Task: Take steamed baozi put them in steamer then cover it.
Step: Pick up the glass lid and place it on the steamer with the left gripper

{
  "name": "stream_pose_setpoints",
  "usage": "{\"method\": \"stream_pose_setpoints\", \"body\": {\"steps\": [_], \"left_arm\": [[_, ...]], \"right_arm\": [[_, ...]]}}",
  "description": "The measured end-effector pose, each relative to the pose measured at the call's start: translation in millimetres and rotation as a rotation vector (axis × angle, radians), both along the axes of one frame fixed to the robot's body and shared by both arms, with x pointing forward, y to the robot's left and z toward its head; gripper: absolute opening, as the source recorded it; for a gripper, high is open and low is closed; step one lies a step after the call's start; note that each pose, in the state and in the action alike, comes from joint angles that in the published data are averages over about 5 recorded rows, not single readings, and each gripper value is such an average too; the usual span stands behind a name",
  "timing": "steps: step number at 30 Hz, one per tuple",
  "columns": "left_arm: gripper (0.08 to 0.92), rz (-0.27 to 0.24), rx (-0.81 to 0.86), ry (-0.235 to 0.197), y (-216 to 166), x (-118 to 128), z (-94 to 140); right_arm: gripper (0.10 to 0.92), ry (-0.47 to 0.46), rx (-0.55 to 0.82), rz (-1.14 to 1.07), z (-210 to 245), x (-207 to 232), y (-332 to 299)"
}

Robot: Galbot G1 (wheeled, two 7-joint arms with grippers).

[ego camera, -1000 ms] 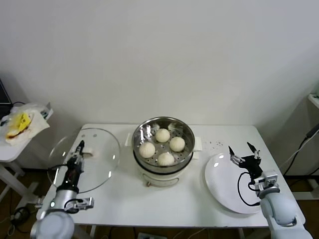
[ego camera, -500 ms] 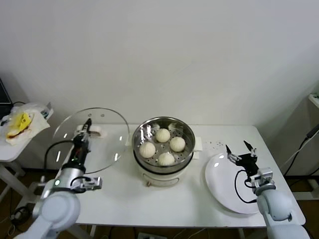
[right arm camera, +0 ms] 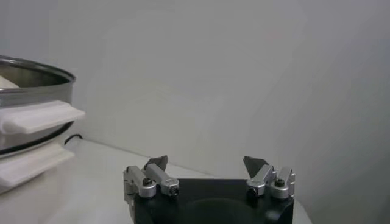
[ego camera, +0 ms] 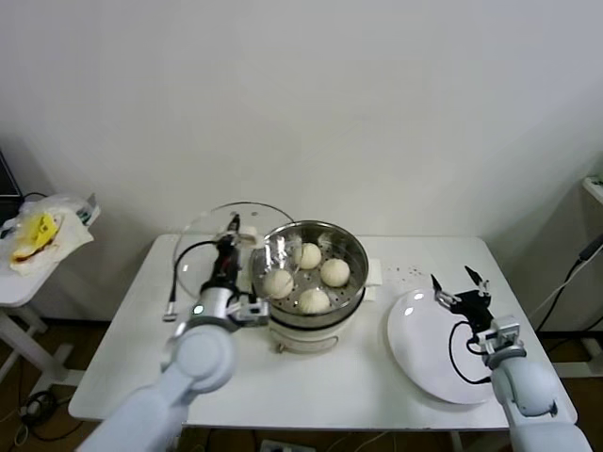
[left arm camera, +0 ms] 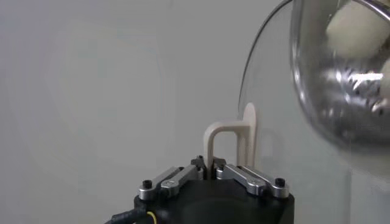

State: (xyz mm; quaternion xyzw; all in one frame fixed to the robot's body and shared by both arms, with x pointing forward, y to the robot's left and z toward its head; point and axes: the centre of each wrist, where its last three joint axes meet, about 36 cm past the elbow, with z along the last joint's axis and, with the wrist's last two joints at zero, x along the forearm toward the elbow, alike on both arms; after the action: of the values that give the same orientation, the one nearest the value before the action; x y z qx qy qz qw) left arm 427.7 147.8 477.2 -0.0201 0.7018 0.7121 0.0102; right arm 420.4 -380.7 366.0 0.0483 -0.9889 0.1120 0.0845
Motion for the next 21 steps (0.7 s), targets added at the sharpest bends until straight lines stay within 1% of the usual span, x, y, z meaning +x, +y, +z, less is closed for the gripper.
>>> {"method": "stream_pose_setpoints", "body": {"steps": [5, 10, 16, 21], "left_arm": [[0.15, -0.022, -0.03, 0.035, -38, 6, -12], [0.15, -0.048, -0.057, 0.054, -66, 9, -19], [0.15, -0.073, -0.08, 0.058, -92, 9, -28], [0.15, -0.085, -0.086, 0.044, -106, 12, -32]], "right_arm": [[0.823, 0.001, -0.005, -0.008, -3, -3, -5], [0.823, 0.0, -0.008, -0.014, -5, -5, -9], [0.823, 0.0, -0.01, -0.014, -7, -6, -10], [0.823, -0.002, -0.011, -0.011, -8, -6, -9]]}}
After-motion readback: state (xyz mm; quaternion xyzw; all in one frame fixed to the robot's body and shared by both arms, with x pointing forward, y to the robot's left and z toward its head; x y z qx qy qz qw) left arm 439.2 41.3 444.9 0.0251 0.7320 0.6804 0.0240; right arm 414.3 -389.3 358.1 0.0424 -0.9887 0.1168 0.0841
